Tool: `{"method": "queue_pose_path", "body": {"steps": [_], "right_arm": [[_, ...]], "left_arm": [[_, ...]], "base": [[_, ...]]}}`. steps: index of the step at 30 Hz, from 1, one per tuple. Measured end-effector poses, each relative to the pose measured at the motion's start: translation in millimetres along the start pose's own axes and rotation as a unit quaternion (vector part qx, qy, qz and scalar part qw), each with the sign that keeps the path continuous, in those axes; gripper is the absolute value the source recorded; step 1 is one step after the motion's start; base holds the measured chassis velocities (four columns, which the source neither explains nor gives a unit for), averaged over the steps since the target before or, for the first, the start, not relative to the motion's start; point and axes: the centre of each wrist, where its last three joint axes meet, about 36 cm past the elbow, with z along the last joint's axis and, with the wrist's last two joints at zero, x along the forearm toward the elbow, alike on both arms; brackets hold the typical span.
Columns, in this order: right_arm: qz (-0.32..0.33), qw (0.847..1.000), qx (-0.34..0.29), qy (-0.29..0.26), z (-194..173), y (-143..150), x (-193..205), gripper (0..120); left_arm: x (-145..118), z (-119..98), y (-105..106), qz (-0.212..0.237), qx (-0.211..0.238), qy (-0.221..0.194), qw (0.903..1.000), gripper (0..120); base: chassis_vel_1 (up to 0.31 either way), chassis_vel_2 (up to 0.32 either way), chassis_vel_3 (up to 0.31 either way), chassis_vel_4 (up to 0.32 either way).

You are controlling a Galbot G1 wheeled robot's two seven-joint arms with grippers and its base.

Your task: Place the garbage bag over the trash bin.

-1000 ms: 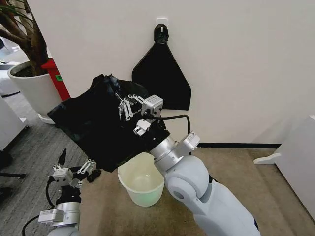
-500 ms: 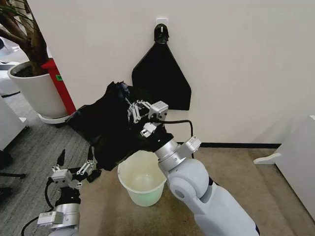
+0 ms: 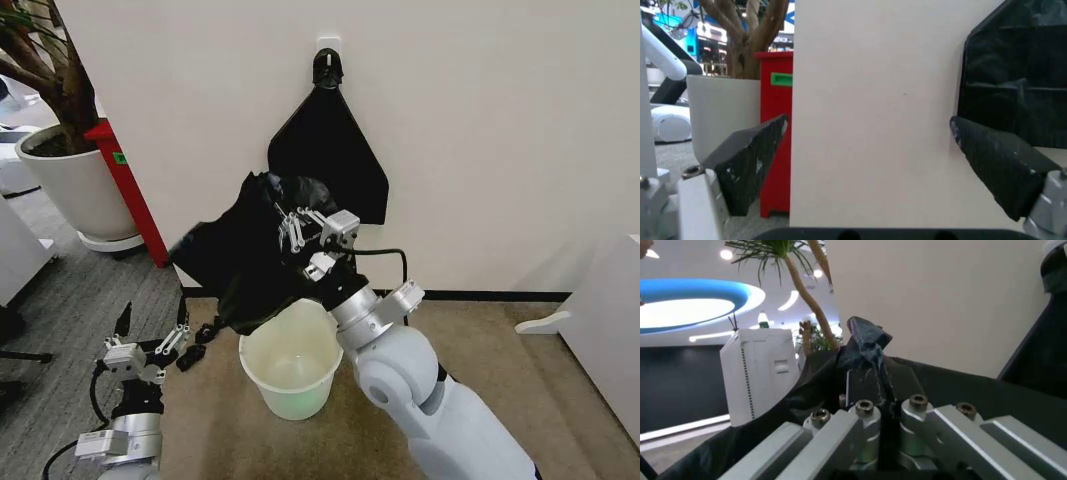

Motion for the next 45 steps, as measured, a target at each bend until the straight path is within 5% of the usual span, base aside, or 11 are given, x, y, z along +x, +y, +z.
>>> {"method": "queue_pose_path", "body": {"steps": [18, 32, 45], "right_arm": [[-0.003, 1.000, -0.023, 0.013, 19.8, 26.7, 9.3, 0], [-0.024, 0.998, -0.056, 0.022, 50.6, 83.0, -3.3, 0], [-0.006, 0.999, -0.038, 0.038, 67.8, 69.5, 15.7, 0]], "left_arm": [[-0.8, -0.5, 0.4, 0.001, 0.000, -0.001, 1.0000, 94], [-0.5, 0.4, 1.5, -0.002, -0.001, -0.004, 1.0000, 94], [-0.7, 0.6, 0.7, -0.001, 0.000, -0.005, 1.0000, 94]], "base": [[0.000, 0.000, 0.000, 0.000], [0.000, 0.000, 0.000, 0.000], [0.000, 0.000, 0.000, 0.000]]}}
